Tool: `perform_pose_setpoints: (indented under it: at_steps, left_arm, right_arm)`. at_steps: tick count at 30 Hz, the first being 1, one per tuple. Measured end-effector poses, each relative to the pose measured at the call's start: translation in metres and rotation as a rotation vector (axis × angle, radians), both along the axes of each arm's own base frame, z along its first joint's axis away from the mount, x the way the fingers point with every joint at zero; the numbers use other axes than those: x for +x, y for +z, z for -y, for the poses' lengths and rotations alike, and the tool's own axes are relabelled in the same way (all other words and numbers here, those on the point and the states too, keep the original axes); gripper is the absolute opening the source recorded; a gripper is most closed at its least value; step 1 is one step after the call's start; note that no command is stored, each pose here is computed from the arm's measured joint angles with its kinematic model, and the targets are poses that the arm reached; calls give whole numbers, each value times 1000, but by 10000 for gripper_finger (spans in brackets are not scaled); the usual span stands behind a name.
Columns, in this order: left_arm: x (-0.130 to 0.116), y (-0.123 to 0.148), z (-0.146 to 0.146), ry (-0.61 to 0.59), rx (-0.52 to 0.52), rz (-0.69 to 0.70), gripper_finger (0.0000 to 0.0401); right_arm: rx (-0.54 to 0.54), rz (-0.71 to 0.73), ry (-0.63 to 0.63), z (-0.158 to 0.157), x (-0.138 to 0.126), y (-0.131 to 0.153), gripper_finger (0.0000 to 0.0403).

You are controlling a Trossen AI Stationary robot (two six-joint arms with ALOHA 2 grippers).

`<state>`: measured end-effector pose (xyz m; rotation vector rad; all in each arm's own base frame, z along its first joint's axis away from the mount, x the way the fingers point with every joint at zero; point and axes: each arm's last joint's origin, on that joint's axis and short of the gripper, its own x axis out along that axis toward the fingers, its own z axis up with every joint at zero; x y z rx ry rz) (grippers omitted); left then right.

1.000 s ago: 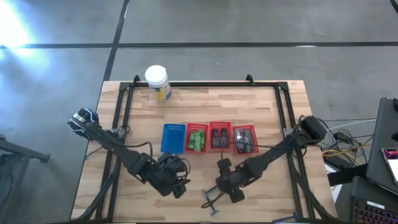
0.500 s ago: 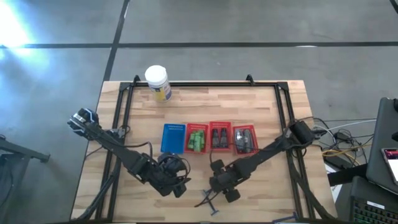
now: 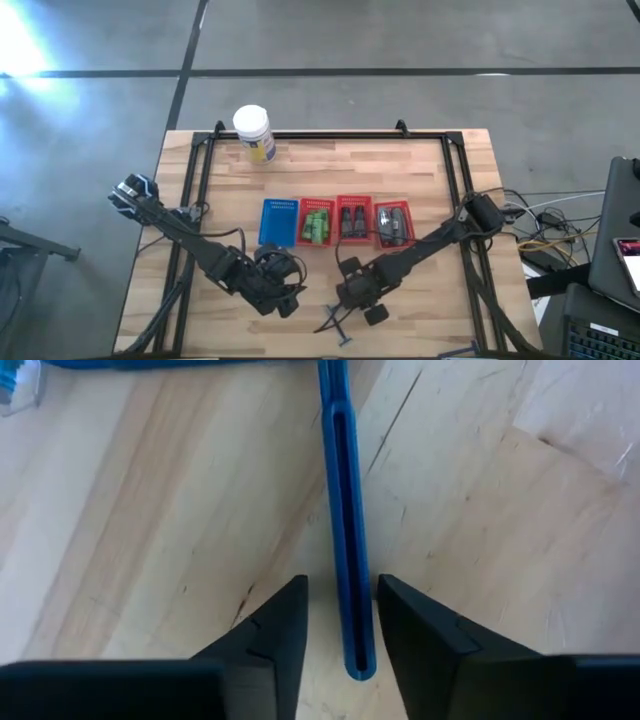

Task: Pick & Place Travel size toiletries
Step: Put the blue razor into the blue basket

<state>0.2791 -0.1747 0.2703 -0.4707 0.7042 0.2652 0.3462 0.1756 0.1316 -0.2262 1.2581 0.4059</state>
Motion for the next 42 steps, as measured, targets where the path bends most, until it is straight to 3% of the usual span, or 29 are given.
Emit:
perform_pose_setpoints:
  at_steps: [11,16,23,27,34,37,42]
  left_arm:
    - [0,0,0,-7,8,0,259]
    - [-1,4,0,5,28,20,258]
    - [-12,49,-3,28,212,195,252]
    - [-26,72,-9,69,295,277,252]
    - [-46,91,-15,216,362,382,252]
    - [-49,96,-19,266,340,413,252]
    - [-46,102,-31,310,291,431,252]
  right_arm:
    - [6,-6,-68,2,-1,3,21]
    - [42,5,-183,9,-4,20,26]
    - [166,98,-396,37,-11,66,28]
    - [307,224,-603,60,-12,98,25]
    - [511,624,-880,89,-11,154,29]
    - [531,726,-938,93,-13,167,29]
    - [620,871,-908,93,-10,185,29]
